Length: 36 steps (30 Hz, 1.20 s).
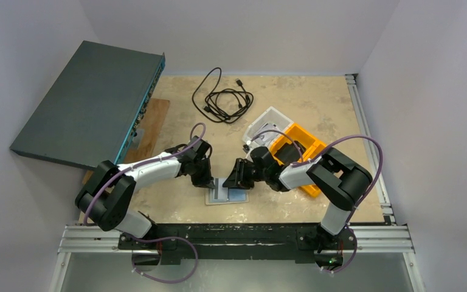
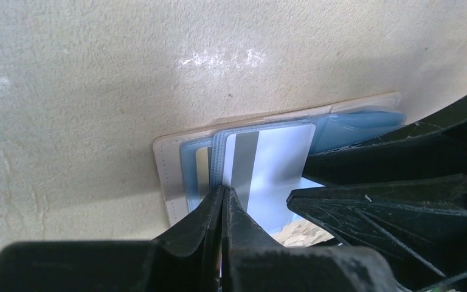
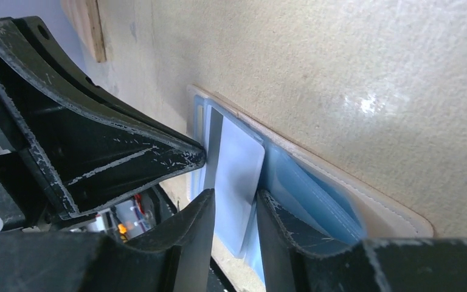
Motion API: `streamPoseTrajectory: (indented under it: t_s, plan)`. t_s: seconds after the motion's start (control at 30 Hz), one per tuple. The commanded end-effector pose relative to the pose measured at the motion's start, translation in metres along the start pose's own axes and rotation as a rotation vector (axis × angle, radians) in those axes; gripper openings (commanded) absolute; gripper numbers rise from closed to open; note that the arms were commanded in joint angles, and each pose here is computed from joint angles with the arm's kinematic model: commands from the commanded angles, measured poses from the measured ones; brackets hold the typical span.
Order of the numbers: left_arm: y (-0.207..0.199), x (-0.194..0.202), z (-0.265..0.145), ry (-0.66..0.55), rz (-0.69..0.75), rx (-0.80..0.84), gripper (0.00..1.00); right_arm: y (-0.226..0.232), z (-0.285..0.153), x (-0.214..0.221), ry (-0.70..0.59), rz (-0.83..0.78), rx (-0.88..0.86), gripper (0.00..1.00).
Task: Take the credit cards out of the card holder
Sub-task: Remove the credit card from the card holder.
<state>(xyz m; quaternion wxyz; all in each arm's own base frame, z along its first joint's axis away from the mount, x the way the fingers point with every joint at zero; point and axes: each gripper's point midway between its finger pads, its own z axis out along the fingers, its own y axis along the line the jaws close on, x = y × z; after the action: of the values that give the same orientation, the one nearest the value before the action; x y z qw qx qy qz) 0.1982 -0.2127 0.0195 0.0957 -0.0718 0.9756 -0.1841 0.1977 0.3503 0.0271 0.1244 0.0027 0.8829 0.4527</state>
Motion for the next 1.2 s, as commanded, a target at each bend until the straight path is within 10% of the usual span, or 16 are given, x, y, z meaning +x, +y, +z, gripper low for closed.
streamPoseTrajectory:
  t_s: [0.0,1.17]
  plan:
    - [0.035,0.022,0.020,0.048,-0.021,-0.131,0.00,-0.007,-0.004,0.014,0.042,0.060,-0.028,0.31]
    - [0.047,0.026,0.018,0.056,-0.031,-0.186,0.00,-0.007,-0.011,0.003,-0.012,0.104,-0.075,0.00]
